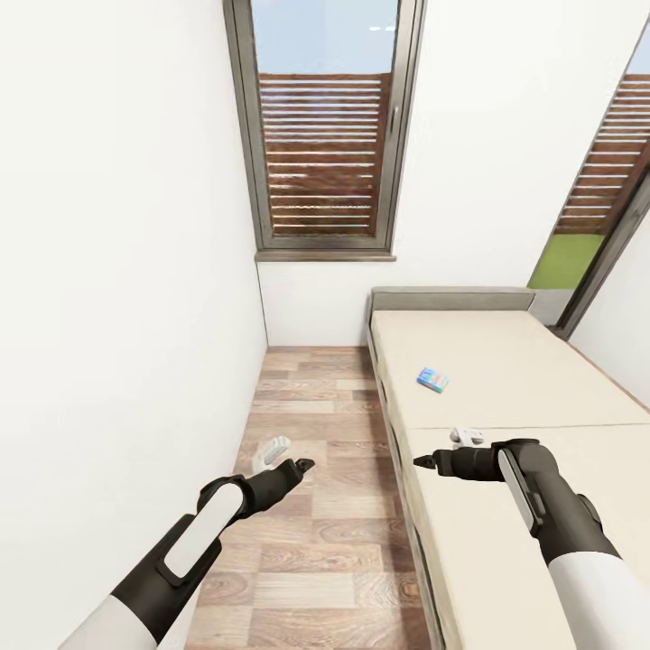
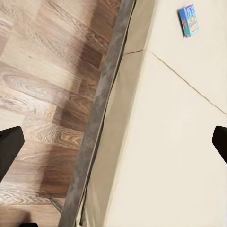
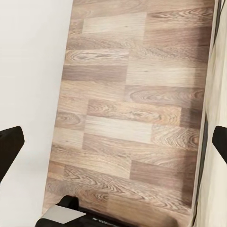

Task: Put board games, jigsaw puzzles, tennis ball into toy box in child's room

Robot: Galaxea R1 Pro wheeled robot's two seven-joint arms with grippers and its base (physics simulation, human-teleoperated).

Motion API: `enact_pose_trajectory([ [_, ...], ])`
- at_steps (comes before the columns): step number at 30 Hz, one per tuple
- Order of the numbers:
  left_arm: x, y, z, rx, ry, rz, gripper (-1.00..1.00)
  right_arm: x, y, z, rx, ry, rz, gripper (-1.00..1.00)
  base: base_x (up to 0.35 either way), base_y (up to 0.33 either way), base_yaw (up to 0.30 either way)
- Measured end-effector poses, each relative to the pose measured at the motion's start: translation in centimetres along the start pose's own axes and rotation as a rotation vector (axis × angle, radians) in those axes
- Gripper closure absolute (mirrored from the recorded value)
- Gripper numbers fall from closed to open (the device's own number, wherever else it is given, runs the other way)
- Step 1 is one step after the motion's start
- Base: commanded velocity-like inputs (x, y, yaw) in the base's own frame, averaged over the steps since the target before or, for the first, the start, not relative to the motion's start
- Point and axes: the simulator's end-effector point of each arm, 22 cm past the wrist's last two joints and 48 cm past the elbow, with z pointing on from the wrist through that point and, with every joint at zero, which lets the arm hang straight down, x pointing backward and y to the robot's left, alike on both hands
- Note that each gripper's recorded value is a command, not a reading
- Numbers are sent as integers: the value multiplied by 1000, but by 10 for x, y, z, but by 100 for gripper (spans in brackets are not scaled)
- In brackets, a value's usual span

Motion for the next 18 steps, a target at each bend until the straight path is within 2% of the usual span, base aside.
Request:
enact_pose_trajectory([
  [7,0,0,0,0,0,0,-100,0,0,0,0,0,0,-100,0,39,0],
  [18,0,0,0,0,0,0,-100,0,0,0,0,0,0,-100,0,105,0],
])
